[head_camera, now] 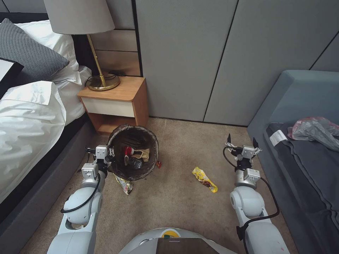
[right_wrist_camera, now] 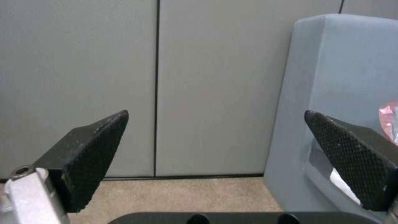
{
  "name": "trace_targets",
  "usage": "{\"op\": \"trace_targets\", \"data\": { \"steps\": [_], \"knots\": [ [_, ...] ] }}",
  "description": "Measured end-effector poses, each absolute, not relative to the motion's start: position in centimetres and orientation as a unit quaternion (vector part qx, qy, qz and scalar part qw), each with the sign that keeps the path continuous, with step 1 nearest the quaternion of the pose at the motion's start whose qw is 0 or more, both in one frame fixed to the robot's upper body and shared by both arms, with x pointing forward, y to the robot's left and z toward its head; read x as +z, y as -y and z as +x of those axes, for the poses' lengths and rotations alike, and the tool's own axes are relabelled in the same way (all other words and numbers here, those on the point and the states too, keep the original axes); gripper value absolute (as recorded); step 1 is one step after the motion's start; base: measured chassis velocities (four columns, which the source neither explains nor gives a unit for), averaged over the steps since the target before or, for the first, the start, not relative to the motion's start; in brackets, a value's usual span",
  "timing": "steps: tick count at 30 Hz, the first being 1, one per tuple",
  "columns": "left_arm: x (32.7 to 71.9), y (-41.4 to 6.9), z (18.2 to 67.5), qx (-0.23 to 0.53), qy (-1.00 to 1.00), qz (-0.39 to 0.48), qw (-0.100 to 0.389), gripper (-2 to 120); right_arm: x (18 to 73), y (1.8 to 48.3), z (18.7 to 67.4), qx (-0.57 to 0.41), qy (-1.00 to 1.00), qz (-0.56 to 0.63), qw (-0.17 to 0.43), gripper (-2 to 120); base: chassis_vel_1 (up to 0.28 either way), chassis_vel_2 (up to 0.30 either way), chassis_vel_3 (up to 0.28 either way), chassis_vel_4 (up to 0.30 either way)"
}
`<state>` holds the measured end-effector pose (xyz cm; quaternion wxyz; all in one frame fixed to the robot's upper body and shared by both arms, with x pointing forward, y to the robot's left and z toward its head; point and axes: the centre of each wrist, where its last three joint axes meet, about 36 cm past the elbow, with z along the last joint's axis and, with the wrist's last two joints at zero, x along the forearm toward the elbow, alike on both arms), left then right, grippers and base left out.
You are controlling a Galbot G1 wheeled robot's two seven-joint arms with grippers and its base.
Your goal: Pick up the trash bin, then pick up the garbage from the floor and place it into the trash bin.
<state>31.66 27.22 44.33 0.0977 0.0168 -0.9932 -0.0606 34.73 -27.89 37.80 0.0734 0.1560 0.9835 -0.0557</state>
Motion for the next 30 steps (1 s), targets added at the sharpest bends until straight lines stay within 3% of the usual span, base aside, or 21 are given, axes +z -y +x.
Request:
{"op": "trace_targets", "data": {
  "steps": [9,22,30],
  "knots": [
    [44.7,-26.9,31.2,-0.044,0.994,0.024,0.101,2,39.5,27.9,35.5,-0.028,-0.993,0.111,0.038,100,0.0,0.0,0.0,0.0],
    [45.3,-26.9,31.2,-0.05,0.993,0.02,0.103,2,42.8,28.6,38.6,-0.031,-0.996,0.013,-0.081,100,0.0,0.0,0.0,0.0],
    [46.4,-26.5,31.0,-0.052,0.994,0.011,0.091,3,43.1,28.7,39.1,-0.033,-0.994,0.003,-0.103,100,0.0,0.0,0.0,0.0]
  ]
}}
